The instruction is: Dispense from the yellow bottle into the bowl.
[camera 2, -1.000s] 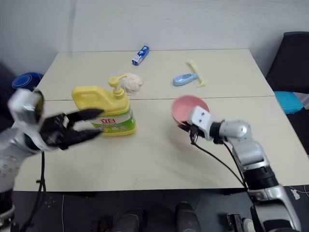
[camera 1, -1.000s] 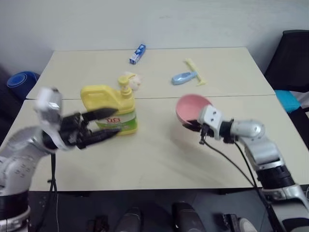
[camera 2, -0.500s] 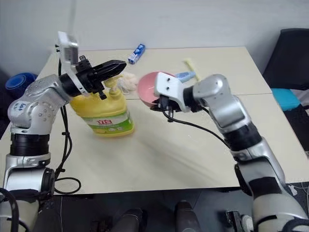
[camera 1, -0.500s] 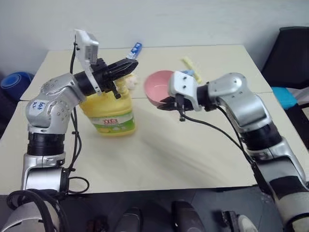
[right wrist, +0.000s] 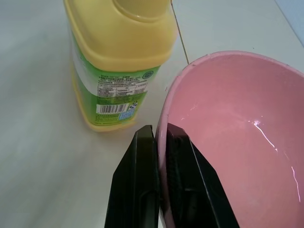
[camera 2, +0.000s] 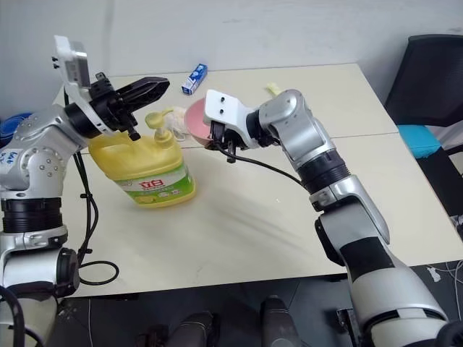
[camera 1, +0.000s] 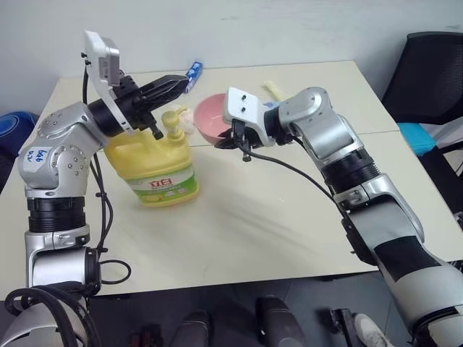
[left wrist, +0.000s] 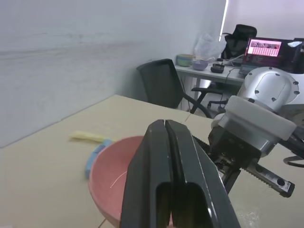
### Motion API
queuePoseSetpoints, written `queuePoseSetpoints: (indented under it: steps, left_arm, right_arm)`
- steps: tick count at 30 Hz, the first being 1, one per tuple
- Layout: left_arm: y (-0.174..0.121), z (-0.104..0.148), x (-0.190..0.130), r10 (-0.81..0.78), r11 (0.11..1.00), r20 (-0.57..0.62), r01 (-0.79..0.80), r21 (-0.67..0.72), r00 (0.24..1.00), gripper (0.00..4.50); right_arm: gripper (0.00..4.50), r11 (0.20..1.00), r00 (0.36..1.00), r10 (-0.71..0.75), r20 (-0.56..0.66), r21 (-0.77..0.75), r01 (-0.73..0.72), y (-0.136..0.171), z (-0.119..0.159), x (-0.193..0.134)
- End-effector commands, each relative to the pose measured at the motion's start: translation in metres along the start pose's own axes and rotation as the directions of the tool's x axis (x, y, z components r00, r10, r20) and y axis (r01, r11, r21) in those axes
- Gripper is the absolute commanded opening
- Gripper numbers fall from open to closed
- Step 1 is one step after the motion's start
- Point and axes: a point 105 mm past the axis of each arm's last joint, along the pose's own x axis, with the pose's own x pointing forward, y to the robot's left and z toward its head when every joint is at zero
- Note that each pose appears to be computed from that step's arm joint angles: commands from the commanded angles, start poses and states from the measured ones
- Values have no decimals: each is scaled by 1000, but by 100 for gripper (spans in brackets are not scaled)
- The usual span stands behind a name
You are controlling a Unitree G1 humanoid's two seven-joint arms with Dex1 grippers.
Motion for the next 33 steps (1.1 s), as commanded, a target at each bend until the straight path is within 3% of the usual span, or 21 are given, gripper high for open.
queuePoseSetpoints:
  steps: [1, 8, 20, 29, 33]
  left_arm:
    - [7, 6, -9, 49, 998, -39, -48, 41, 998, 2]
    - [1, -10, -14, 19, 999, -203, -25, -27, 979, 2]
    - [-4, -17, -22, 0, 998, -307, -20, -61, 952, 2]
    - [-4, 6, -22, -43, 999, -260, 35, -35, 965, 2]
    - [-8, 5, -25, -63, 998, -294, 54, -38, 954, 2]
  right_arm:
    - [0, 997, 997, -27, 67, -77, 33, -12, 30, -4]
    - [0, 993, 996, -28, 89, -108, 37, -19, 45, 3]
    - [0, 995, 994, 1, 107, -96, 9, -15, 48, 11]
    - [0, 997, 994, 13, 106, -74, -5, -13, 42, 11]
    - [0, 997, 994, 25, 111, -71, -17, -11, 42, 12]
